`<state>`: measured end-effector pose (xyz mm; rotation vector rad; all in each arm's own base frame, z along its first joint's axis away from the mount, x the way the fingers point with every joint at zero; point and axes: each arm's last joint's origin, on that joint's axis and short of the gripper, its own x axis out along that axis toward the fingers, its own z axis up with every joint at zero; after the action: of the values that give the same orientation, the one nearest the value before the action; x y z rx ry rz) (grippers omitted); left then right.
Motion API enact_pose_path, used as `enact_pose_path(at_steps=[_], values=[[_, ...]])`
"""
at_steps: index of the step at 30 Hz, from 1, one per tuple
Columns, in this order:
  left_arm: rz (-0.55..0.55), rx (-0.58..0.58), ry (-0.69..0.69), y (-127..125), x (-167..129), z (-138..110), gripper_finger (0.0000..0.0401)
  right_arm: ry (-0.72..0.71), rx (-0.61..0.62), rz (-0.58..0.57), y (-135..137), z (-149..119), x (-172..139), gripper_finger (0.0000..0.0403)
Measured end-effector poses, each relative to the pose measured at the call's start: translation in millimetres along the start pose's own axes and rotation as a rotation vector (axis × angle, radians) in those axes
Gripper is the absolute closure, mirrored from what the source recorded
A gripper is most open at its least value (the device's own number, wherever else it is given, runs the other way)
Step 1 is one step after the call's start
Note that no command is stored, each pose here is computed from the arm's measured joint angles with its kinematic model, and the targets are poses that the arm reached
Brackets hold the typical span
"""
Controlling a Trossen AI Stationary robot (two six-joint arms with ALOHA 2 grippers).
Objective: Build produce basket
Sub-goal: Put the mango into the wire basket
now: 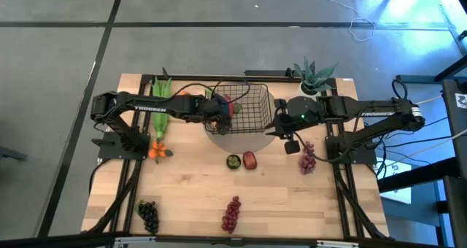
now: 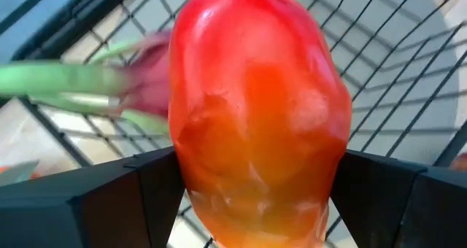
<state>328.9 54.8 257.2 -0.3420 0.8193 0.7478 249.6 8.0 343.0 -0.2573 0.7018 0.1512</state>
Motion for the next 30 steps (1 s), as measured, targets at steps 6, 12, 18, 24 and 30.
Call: enact_pose_path(at_steps=[6,12,18,24,30], values=[[0.037,0.021,0.031,-6.6,21.6,-6.5,0.0132,-0.001,-0.001,0.0,0.0,0.1,0.3,0.0322],[0.06,0.039,0.084,-10.5,37.7,-14.7,0.0132,-0.007,-0.002,-0.001,0.1,0.7,0.1,0.0322],[0.034,0.039,0.11,-12.2,41.5,-16.4,0.0132,-0.006,0.0,-0.001,0.1,0.7,0.1,0.0322],[0.033,0.038,0.115,-11.5,41.8,-16.4,0.0132,-0.008,-0.001,-0.002,0.0,0.9,0.1,0.0322],[0.033,0.037,0.115,-11.4,41.9,-16.4,0.0132,-0.009,-0.002,-0.002,0.0,1.0,0.1,0.0322]])
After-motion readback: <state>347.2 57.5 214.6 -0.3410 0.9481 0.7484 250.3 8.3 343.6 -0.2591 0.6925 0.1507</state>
